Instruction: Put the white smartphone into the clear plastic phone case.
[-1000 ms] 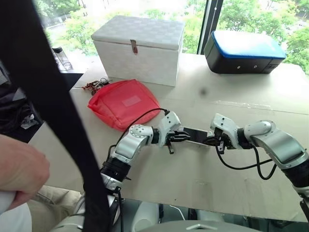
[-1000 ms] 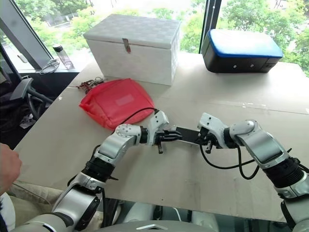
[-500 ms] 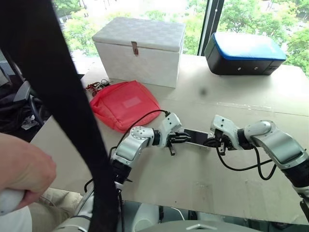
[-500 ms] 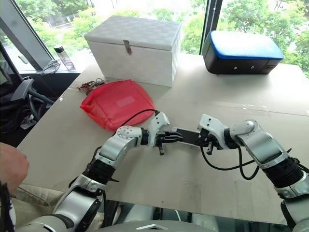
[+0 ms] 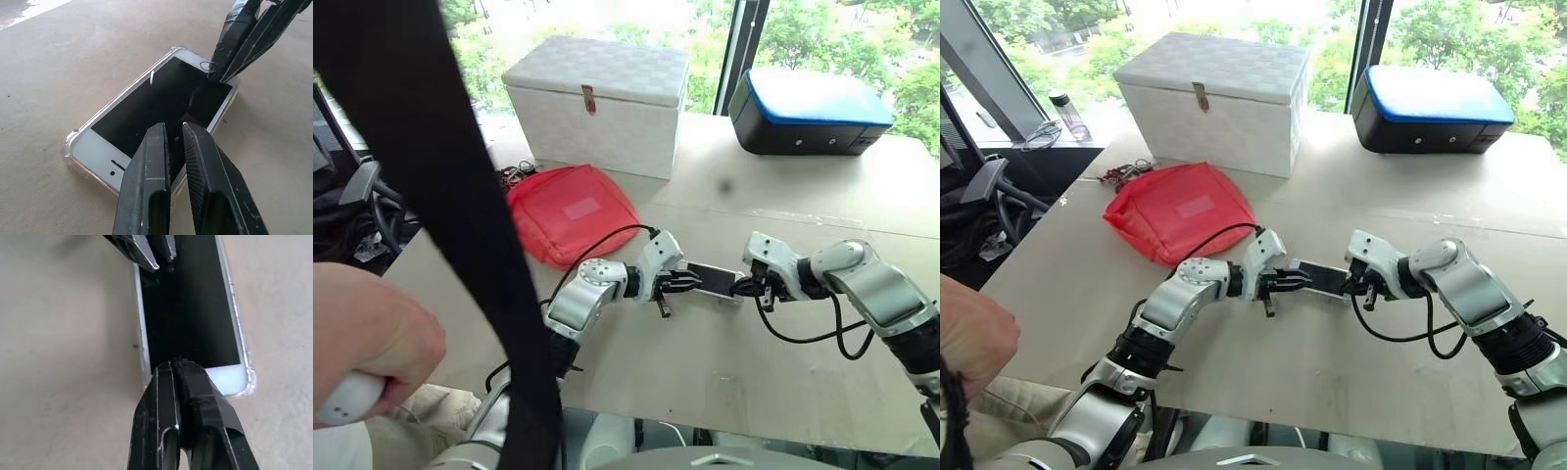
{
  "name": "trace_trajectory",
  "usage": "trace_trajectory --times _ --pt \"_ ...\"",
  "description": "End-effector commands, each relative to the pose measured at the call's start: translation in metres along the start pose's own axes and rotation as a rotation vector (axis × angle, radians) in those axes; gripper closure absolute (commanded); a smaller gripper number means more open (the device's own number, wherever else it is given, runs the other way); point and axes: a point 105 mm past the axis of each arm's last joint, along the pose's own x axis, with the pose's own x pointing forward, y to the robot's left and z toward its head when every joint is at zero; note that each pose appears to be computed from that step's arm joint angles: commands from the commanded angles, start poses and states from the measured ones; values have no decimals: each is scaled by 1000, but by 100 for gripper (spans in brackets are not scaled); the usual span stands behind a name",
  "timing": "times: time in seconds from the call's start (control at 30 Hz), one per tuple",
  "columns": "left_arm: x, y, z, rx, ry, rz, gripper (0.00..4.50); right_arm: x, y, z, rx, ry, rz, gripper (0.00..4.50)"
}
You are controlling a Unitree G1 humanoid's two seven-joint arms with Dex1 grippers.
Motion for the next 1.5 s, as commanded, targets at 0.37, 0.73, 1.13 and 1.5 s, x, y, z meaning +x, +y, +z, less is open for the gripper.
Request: trace_trajectory --times 0.37,0.73,1.13,1.5 --pt "4 -7 -1 -13 0 -2 397 35 42 -90 195 300 160 450" --pt "-7 4 26 3 -184 68 397 -28 8 31 74 -535 -190 450" --pt "-75 7 57 -46 -400 146 90 -104 41 -1 91 -632 -414 0" --pt "-144 -17 27 -18 -232 190 5 -135 90 -52 170 -500 -433 0"
